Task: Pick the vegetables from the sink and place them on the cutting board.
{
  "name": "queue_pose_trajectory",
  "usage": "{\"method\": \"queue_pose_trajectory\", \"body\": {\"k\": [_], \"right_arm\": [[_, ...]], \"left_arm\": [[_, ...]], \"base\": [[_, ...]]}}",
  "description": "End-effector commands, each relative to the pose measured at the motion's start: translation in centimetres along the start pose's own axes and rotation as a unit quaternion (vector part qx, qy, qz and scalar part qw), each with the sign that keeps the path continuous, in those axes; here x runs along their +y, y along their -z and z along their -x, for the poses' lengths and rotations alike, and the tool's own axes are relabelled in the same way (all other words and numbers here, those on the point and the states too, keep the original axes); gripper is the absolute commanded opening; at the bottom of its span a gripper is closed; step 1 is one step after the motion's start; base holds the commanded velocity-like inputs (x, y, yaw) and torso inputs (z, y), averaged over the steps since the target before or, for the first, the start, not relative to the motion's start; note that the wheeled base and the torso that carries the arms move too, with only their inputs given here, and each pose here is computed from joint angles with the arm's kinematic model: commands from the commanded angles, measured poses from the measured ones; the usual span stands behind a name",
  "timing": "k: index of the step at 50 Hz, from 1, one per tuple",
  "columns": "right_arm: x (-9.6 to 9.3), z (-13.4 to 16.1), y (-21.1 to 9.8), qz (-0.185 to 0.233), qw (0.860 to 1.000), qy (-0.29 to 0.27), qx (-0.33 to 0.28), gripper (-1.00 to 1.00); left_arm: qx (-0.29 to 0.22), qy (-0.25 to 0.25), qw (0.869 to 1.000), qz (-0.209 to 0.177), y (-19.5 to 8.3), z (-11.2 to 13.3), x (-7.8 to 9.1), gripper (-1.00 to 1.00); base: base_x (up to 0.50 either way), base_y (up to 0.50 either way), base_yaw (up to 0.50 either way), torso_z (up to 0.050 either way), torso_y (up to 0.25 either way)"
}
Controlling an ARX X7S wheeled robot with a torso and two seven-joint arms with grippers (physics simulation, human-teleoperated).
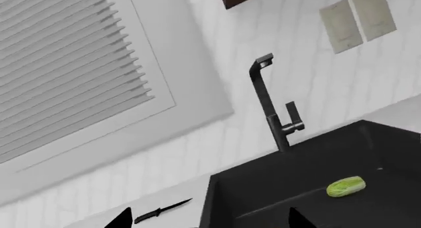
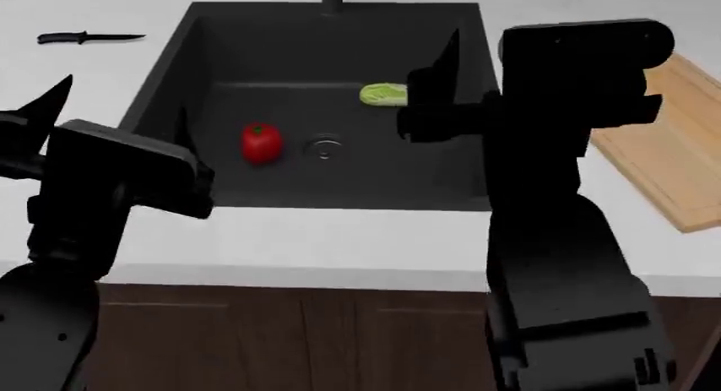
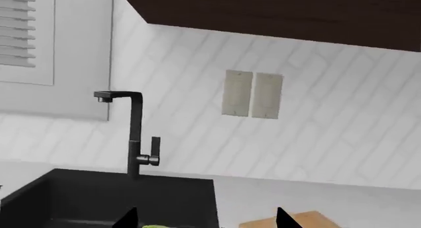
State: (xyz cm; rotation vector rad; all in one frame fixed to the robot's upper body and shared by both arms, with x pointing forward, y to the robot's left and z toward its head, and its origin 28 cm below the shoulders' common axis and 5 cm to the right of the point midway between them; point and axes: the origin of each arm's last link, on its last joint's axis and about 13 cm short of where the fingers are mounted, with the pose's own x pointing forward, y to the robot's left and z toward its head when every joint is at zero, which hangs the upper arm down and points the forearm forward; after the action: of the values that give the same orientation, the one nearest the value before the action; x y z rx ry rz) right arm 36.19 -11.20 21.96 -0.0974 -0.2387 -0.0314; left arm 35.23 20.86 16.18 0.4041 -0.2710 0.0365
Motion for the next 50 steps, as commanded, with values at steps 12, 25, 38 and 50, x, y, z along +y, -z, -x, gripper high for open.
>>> {"method": "queue_pose_trajectory", "body": {"k": [12, 25, 38, 50], "right_arm": [[-1.0, -6.7, -1.4, 0.137, 0.99, 0.002, 0.04, 1.0], [-0.9, -6.1, -0.6, 0.137, 0.99, -0.001, 0.04, 1.0], [-1.1, -5.4, -0.7, 0.145, 0.988, -0.004, 0.045, 1.0], [-1.4, -5.0, -1.1, 0.148, 0.988, -0.01, 0.046, 1.0]], "left_arm": [[0.062, -0.051, 0.994, -0.076, -2.1, -6.3, 2.9, 1.0], [0.081, -0.093, 0.988, -0.094, -1.1, -6.5, 2.9, 1.0], [0.096, -0.074, 0.989, -0.086, -1.3, -6.1, 3.4, 1.0], [0.094, -0.072, 0.988, -0.095, -1.1, -6.1, 4.3, 1.0]], "base": [[0.5, 0.0, 0.0, 0.028, -0.001], [0.5, 0.0, 0.0, 0.0, 0.0], [0.5, 0.0, 0.0, 0.0, 0.0], [0.5, 0.0, 0.0, 0.0, 0.001]]}}
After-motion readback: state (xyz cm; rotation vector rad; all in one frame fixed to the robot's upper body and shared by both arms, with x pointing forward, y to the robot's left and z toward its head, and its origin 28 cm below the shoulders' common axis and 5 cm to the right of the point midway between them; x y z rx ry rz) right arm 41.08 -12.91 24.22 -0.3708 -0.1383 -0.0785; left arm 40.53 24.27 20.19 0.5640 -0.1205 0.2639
